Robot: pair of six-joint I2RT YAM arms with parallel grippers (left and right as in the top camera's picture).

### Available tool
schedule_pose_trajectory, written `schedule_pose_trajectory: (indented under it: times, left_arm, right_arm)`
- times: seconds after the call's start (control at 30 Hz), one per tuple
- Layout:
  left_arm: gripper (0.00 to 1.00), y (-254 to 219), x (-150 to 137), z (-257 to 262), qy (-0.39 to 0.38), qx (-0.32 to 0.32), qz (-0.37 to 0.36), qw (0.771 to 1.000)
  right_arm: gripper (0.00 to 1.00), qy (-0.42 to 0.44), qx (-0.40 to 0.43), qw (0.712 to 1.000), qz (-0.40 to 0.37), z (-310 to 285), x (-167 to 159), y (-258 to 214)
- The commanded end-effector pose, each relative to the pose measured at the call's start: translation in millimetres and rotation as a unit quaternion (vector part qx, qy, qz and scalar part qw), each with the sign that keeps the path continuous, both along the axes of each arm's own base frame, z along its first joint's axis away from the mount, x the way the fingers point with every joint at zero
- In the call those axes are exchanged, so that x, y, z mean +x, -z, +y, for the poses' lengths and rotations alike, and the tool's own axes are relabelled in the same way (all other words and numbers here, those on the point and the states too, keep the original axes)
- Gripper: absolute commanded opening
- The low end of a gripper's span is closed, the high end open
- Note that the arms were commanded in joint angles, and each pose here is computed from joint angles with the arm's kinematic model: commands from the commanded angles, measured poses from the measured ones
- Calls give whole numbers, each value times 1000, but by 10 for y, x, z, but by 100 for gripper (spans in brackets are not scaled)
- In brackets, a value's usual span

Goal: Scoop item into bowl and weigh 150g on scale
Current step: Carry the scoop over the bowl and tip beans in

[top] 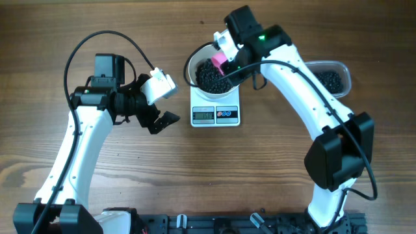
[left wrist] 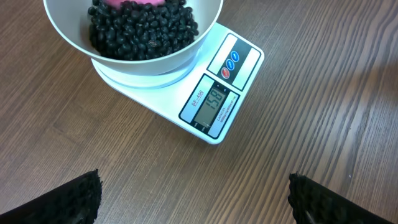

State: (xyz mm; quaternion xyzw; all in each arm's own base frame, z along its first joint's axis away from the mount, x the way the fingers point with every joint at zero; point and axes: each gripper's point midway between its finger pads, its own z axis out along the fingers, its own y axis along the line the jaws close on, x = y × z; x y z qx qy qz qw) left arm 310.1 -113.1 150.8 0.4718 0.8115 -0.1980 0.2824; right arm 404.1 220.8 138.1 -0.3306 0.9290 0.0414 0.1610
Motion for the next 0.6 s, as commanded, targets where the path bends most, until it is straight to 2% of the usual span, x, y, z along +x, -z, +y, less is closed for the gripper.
schedule_pose_trajectory:
  times: [0.0, 0.1, 0.33, 0.57]
  left_arm:
    - [100, -53, -20, -15, 8, -8, -10, 1000]
    - [100, -52, -20, -14, 8, -8, -10, 1000]
    - [100, -53, -20, -15, 8, -8, -10, 1000]
    - [100, -52, -20, -14, 8, -8, -10, 1000]
  right_arm:
    - [4, -42, 20, 999, 26, 236, -175, 89]
    - [4, -40, 26, 998, 33, 254, -203, 91]
    - [4, -38, 117, 987, 102, 369, -372, 27]
    - [4, -9, 290, 944, 159, 192, -234, -333]
